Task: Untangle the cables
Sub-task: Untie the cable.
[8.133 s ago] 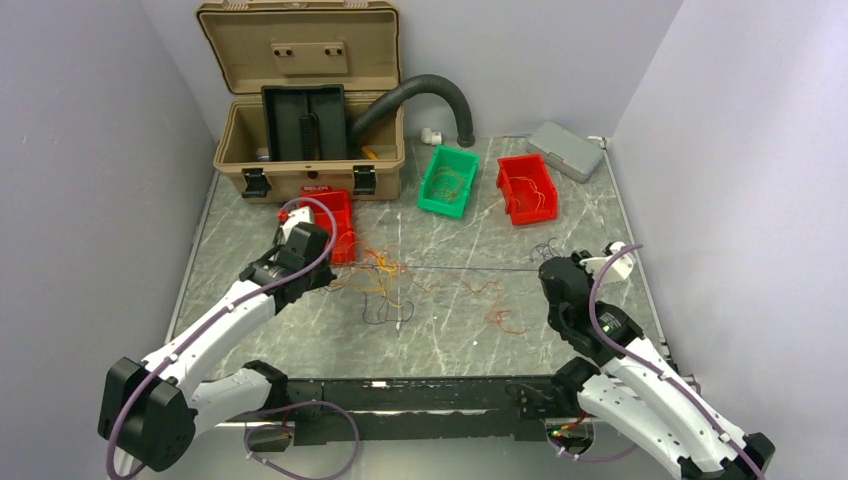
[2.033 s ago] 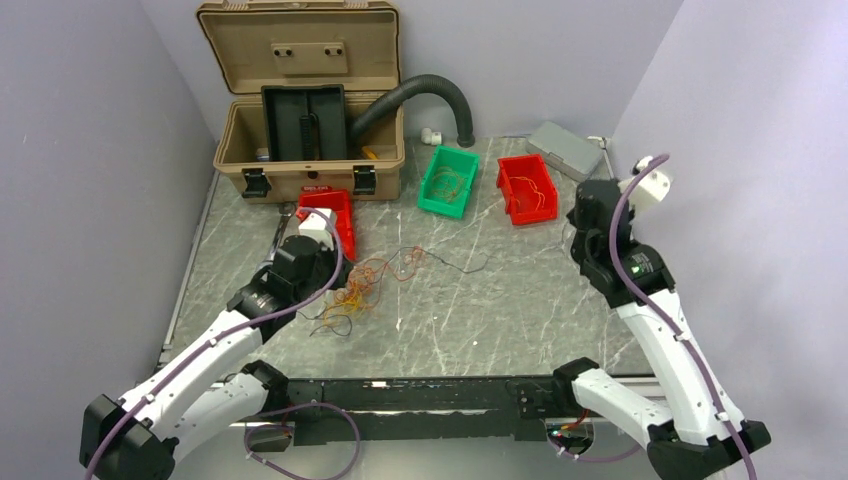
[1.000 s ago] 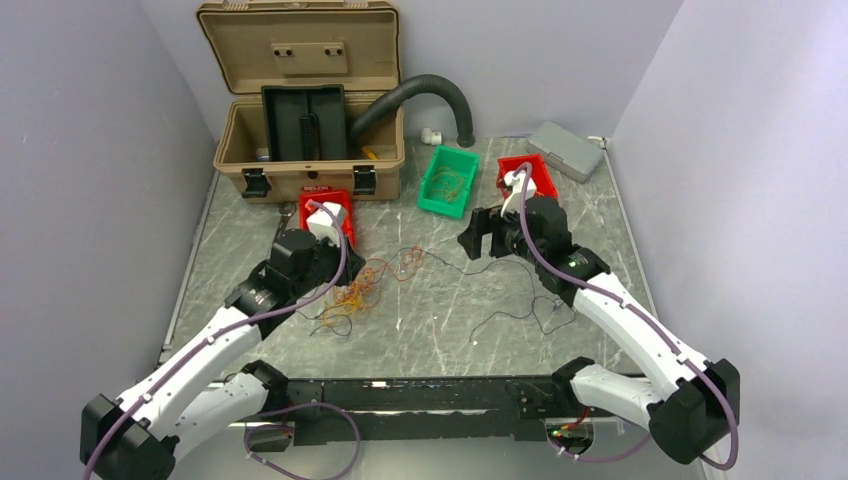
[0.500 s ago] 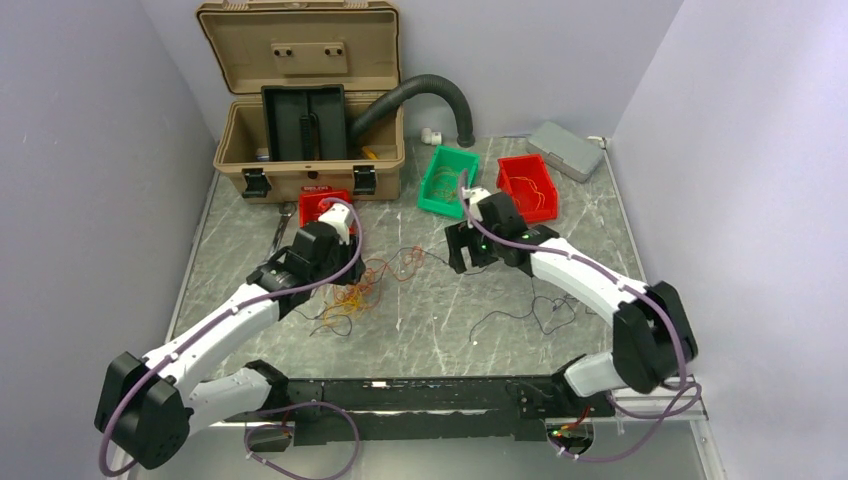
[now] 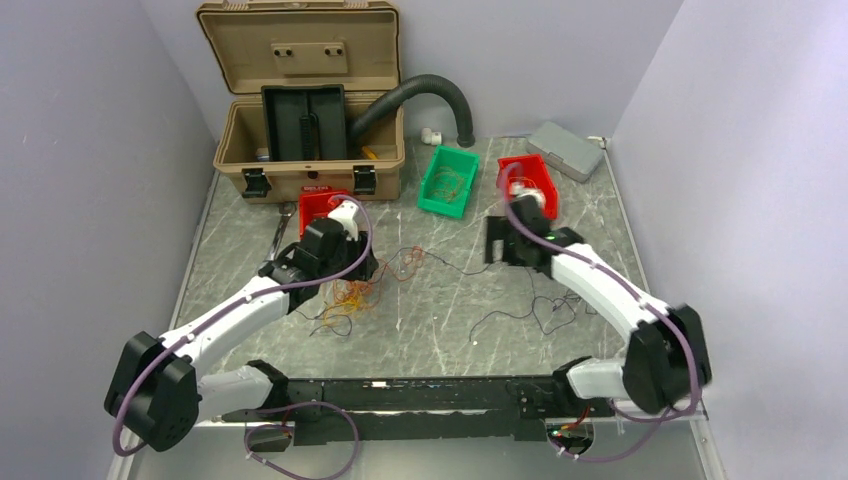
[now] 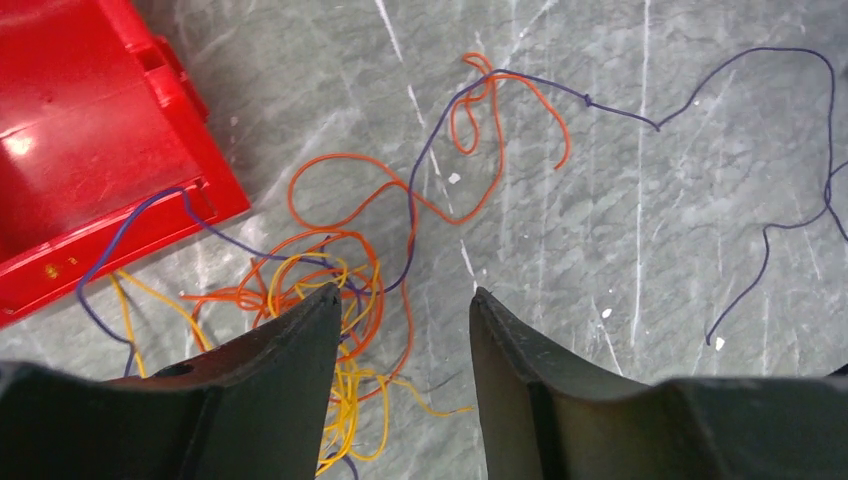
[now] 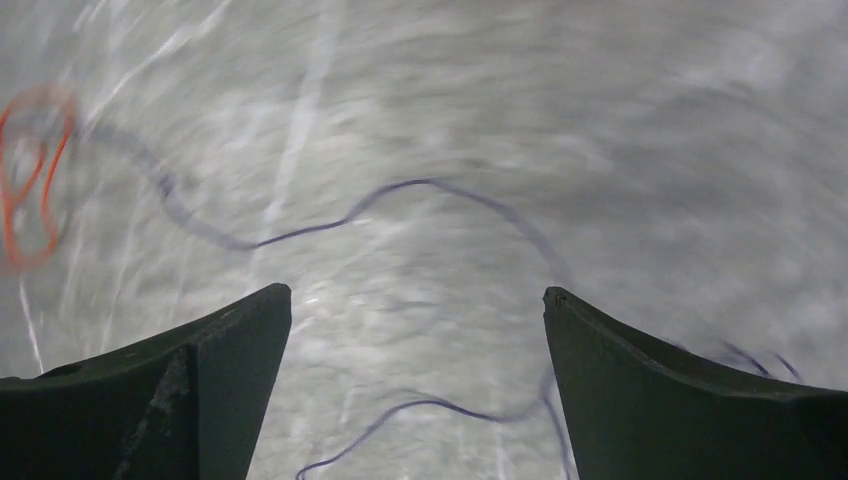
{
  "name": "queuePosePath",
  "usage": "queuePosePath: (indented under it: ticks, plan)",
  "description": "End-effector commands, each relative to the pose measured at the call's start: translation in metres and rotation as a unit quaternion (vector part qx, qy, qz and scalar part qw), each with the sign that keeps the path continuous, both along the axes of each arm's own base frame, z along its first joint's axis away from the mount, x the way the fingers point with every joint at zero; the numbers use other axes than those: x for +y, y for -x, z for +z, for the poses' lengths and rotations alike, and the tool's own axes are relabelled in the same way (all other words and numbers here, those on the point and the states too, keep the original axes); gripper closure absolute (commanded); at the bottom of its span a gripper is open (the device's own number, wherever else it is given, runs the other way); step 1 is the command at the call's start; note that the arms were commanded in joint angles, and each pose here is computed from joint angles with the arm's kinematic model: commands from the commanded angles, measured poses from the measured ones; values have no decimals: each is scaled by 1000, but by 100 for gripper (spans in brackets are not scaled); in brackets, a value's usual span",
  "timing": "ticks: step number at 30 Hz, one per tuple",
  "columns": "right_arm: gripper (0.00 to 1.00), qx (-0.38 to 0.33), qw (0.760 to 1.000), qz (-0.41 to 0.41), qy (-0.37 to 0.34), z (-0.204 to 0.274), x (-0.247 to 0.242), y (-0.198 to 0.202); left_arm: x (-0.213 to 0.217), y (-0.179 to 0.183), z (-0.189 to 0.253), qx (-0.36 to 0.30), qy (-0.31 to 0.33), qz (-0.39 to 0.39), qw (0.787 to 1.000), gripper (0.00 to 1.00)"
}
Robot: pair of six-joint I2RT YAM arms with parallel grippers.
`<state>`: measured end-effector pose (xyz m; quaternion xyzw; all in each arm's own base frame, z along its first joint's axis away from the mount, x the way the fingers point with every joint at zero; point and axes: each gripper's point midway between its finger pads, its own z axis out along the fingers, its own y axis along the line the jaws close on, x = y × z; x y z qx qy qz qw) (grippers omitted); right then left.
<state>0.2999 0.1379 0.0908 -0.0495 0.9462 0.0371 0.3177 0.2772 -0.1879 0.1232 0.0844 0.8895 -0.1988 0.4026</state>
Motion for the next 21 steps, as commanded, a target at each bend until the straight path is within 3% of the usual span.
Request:
queuePosePath:
  ticks: [1,7,11,17,21]
  plan:
    - [1,2,959,-282,-8,21,-103,31,-21,-4,11,-25,36,-39,998,44]
    - [0,5,887,-461,1,23,-175,87,-28,5,11,-34,52,-62,996,40]
    - [0,73,865,-489,-80,-10,-177,93,-28,11,12,-38,56,-69,995,38]
    - [0,77,845,-523,-87,-38,-190,89,-26,20,16,-40,67,-79,994,22]
    - [0,88,839,-530,-85,-60,-191,81,-24,22,15,-40,65,-77,994,20]
